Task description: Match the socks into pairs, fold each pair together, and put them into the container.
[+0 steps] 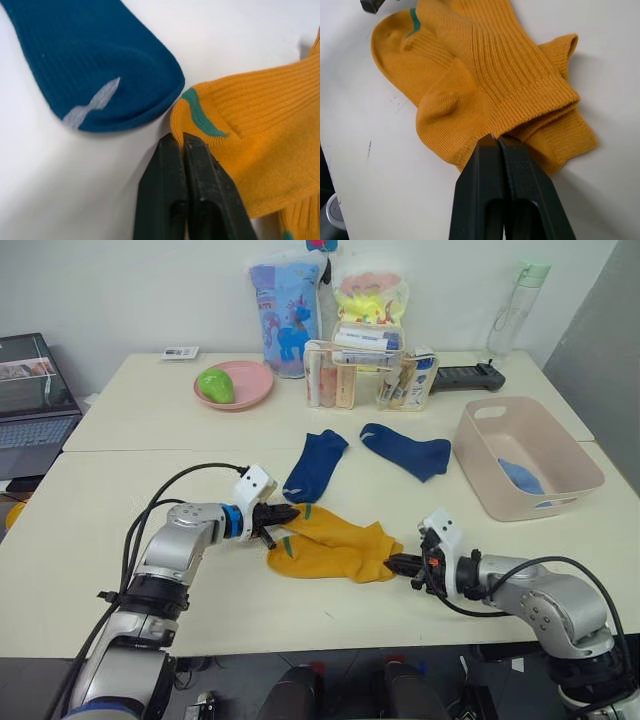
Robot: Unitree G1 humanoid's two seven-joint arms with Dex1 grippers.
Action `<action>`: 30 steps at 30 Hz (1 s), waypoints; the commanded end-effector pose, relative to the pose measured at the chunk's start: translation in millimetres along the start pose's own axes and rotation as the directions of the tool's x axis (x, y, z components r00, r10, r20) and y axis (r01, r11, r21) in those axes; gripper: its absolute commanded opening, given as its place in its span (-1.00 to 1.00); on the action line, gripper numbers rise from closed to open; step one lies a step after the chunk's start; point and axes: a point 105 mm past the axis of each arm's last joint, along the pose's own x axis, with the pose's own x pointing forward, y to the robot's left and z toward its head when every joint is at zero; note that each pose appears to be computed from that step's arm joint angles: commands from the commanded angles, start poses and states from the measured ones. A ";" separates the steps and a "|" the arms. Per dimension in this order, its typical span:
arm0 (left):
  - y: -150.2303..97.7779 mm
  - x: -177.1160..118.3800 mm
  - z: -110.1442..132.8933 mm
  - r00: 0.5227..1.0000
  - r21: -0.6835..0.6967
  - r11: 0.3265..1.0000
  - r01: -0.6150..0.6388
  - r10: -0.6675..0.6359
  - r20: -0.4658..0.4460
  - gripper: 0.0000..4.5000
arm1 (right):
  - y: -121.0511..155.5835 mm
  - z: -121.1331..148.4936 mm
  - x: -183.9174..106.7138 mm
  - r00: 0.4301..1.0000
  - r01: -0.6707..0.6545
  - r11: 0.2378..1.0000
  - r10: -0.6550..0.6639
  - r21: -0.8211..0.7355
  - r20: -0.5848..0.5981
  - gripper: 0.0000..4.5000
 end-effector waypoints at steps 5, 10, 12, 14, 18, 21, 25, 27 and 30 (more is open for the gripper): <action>-12.0 -14.3 26.9 0.989 -0.030 0.999 -0.016 0.020 0.148 -0.99 | 8.8 26.1 -11.3 0.997 -0.059 0.996 0.062 -0.071 0.044 -1.00; -31.1 -26.7 37.2 0.976 -0.055 0.998 -0.004 0.016 0.216 -0.99 | -0.1 40.9 -27.6 0.994 -0.112 0.987 0.113 -0.115 0.002 -1.00; -33.3 -30.9 38.4 0.973 -0.068 0.997 -0.029 0.044 0.229 -0.99 | -5.0 45.0 -33.2 0.992 -0.129 0.983 0.128 -0.128 -0.014 -1.00; -33.9 -33.5 39.7 0.969 -0.089 0.995 -0.047 0.068 0.239 -0.99 | -6.5 46.4 -36.3 0.989 -0.149 0.979 0.146 -0.137 -0.029 -1.00; -61.1 -44.1 38.6 0.955 -0.182 0.983 -0.028 0.080 0.284 -0.99 | -4.7 46.7 -50.7 0.965 -0.256 0.958 0.246 -0.128 -0.092 -1.00; -80.2 -52.9 29.9 0.955 -0.243 0.970 -0.030 0.099 0.278 -0.99 | -1.3 47.8 -57.0 0.942 -0.325 0.939 0.312 -0.113 -0.120 -1.00; -95.4 -57.1 5.8 0.968 -0.291 0.955 -0.059 0.126 0.216 -0.99 | -2.3 43.8 -51.7 0.930 -0.355 0.928 0.338 -0.112 -0.145 -1.00; -97.5 -57.0 -1.5 0.970 -0.305 0.950 -0.072 0.138 0.201 -0.99 | -2.4 41.4 -48.0 0.925 -0.364 0.925 0.346 -0.112 -0.155 -1.00; -96.3 -56.7 -7.7 0.964 -0.317 0.943 -0.105 0.174 0.199 -0.99 | -7.5 40.7 -39.5 0.930 -0.354 0.924 0.330 -0.143 -0.162 -1.00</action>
